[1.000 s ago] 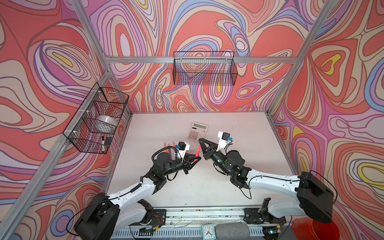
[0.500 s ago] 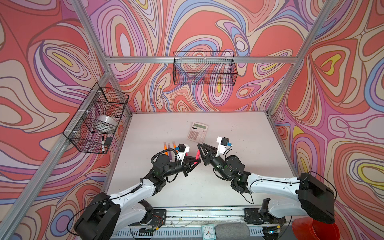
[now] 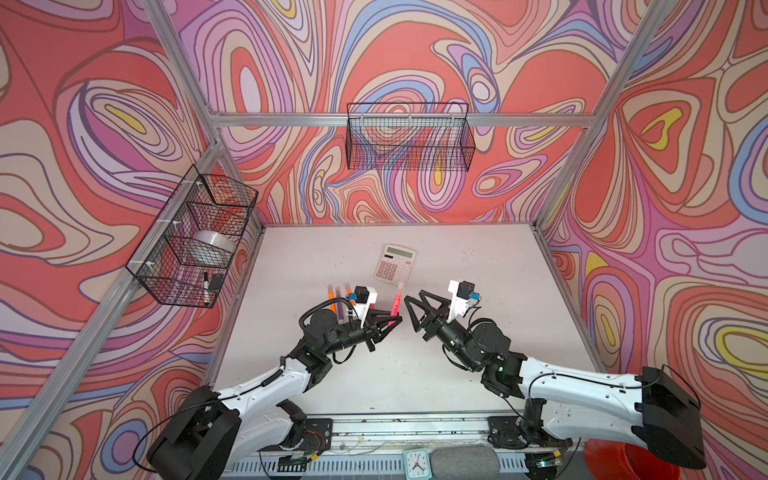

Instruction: Insert the pens into the pen caps

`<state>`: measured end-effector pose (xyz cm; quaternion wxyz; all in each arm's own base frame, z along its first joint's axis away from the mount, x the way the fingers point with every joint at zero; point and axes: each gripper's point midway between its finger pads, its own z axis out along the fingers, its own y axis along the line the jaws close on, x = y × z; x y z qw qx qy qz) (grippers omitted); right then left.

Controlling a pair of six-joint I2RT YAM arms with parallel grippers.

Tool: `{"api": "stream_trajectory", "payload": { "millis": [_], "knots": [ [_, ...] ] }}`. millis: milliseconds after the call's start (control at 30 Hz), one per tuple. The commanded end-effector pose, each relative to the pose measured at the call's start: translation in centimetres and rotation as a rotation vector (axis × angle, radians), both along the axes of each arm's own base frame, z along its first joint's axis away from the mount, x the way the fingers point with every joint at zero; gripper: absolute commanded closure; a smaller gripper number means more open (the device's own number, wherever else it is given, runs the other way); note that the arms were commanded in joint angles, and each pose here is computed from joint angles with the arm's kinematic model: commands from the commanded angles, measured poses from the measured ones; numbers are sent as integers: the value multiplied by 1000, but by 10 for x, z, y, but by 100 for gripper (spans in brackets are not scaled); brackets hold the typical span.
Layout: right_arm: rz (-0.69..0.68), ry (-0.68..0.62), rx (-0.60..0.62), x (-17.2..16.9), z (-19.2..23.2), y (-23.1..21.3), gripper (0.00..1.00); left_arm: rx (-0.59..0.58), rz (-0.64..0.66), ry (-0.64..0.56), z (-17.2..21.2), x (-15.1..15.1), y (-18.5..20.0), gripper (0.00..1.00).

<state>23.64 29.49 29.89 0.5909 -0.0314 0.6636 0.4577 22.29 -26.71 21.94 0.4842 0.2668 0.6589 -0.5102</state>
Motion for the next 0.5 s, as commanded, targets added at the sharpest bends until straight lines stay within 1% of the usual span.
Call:
{"api": "stream_trajectory", "payload": {
  "millis": [0, 133, 267, 467],
  "knots": [
    [29, -10, -83, 0, 9, 11, 25, -31, -3, -63, 15, -2, 1, 100],
    [-8, 70, -137, 15, 9, 23, 26, -19, -8, -63, 13, -2, 0, 100],
    [-30, 100, -159, 26, 12, 33, 31, -18, -8, -62, 13, -1, 0, 100],
    [-70, 169, -186, 43, 5, 38, 35, -17, -10, -66, 14, -2, 0, 100]
  ]
}}
